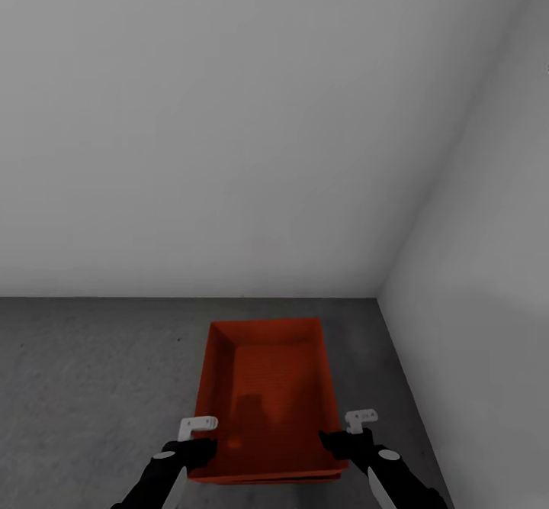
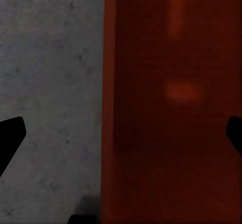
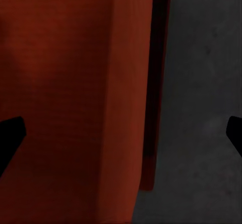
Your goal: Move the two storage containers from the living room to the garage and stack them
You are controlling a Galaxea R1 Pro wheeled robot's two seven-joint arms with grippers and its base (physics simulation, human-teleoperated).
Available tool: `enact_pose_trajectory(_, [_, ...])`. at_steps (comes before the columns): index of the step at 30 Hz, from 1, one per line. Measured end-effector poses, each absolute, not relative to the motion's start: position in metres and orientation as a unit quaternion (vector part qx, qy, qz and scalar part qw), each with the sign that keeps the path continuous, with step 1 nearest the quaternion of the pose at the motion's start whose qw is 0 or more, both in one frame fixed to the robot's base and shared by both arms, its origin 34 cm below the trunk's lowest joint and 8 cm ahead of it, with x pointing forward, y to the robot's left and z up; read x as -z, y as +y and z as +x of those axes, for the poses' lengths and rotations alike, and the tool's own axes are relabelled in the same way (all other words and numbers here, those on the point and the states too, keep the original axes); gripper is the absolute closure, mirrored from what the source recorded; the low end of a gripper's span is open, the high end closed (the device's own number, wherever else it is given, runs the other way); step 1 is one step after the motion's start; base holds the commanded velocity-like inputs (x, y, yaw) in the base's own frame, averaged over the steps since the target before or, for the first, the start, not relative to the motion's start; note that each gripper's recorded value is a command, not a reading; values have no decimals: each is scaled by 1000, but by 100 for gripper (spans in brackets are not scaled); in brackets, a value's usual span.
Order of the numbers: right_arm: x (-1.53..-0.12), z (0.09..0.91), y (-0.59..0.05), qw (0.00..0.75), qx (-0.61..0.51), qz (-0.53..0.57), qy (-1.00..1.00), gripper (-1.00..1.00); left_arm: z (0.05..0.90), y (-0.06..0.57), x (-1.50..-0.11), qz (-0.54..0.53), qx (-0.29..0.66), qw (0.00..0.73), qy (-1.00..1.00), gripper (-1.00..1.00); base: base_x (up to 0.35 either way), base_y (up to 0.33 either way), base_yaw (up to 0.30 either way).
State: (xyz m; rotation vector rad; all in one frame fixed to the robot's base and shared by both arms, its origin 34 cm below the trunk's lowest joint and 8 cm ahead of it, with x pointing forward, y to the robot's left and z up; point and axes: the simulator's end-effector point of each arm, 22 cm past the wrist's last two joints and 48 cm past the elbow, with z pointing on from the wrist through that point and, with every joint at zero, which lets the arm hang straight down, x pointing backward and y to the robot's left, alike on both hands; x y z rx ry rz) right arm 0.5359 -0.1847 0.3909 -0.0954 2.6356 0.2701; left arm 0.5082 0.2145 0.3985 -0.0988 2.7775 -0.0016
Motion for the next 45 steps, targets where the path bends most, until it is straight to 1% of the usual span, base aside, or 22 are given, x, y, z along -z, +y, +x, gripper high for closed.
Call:
enact_pose_trajectory(27, [-442, 541, -185, 242, -99, -35, 965, -100, 515, 215, -450, -35, 0, 181, 983, -100, -7, 0, 0])
enact_pose_trajectory(45, [-473, 543, -185, 242, -98, -35, 965, -100, 517, 215, -481, -35, 0, 180, 983, -100, -307, 0, 0])
